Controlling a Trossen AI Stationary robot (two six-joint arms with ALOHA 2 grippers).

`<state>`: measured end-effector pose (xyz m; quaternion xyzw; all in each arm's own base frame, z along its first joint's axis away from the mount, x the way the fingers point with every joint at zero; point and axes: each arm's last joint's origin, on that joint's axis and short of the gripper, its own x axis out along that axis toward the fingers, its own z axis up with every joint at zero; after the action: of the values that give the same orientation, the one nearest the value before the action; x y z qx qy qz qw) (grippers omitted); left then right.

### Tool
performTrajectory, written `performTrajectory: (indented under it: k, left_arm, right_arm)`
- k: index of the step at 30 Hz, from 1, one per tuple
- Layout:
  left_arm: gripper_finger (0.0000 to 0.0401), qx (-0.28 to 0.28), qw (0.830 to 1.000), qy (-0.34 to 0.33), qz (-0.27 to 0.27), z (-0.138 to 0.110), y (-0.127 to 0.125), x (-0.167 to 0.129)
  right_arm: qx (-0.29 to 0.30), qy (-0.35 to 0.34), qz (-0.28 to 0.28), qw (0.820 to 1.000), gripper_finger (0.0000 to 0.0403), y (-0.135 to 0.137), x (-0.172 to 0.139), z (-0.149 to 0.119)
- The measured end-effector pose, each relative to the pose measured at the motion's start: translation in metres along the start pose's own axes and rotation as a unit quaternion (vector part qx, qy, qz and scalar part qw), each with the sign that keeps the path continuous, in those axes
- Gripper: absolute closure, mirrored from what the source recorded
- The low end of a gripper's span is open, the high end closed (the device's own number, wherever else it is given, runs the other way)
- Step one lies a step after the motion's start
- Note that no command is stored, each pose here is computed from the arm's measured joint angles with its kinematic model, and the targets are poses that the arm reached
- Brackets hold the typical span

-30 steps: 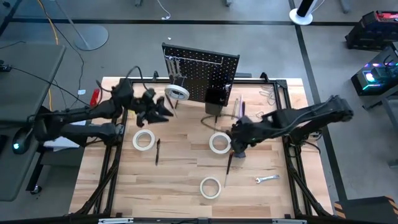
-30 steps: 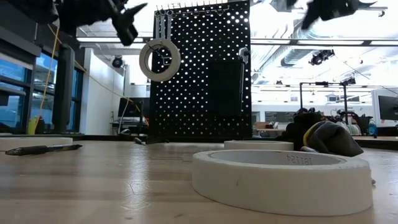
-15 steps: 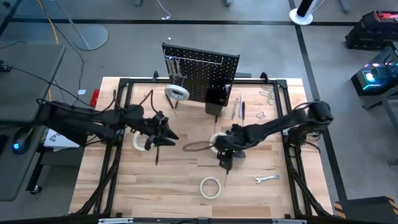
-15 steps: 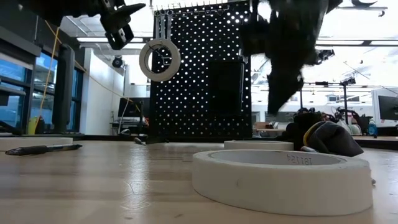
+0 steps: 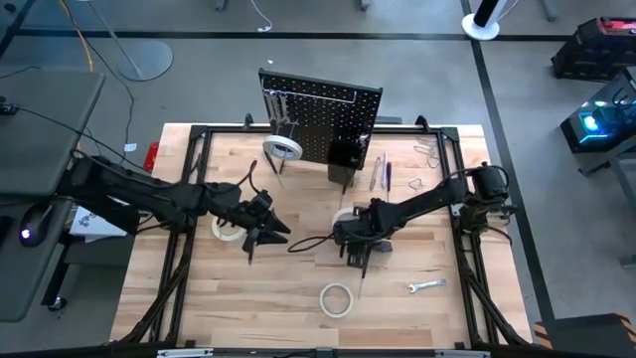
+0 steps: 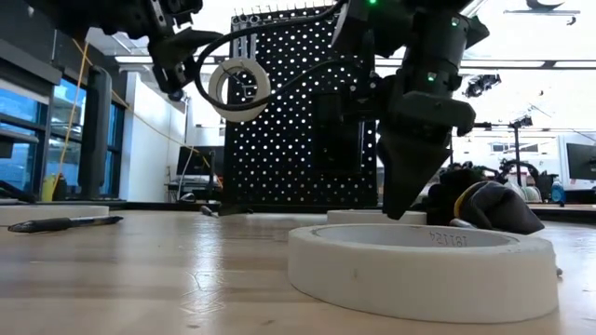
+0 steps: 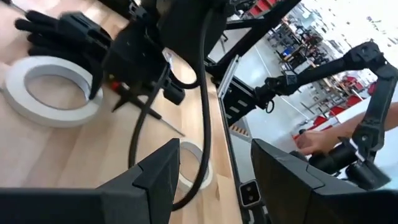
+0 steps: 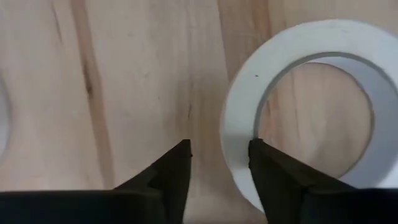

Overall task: Hang tools onto peg board
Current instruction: Hang the masking tape onto the pegboard

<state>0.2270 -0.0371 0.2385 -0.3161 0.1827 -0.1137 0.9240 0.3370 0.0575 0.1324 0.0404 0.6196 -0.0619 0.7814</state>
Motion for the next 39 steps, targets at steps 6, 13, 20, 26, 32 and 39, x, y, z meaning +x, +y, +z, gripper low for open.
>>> performTrajectory:
  k: [6,13,20,26,32,39]
  left_arm:
    - [0.021,0.006,1.0,-0.003,-0.009,-0.003,-0.006,0.002]
    - [0.021,0.028,0.999,-0.024,0.008,-0.002,-0.006,0.002]
    - [0.021,0.027,0.999,-0.023,0.009,-0.002,-0.006,0.002]
    - [0.021,0.036,0.999,-0.022,0.009,-0.002,-0.006,0.002]
    - [0.021,0.038,0.999,-0.029,0.003,0.0,-0.007,0.001]
    - [0.021,0.055,0.995,-0.082,-0.032,0.019,-0.021,-0.001]
  right_arm:
    - [-0.025,-0.064,-0.007,0.998,0.0297,0.002,-0.034,0.014]
    - [-0.019,-0.057,-0.006,0.998,0.0275,-0.009,-0.028,0.018]
    - [-0.036,-0.018,0.017,0.999,0.0191,-0.017,0.002,0.021]
    - [-0.005,0.022,0.031,0.999,0.0164,-0.015,0.024,0.019]
    - [0.017,0.009,0.047,0.999,0.0346,-0.007,-0.002,0.022]
    - [0.011,-0.108,0.059,0.992,0.0358,0.0,-0.122,0.033]
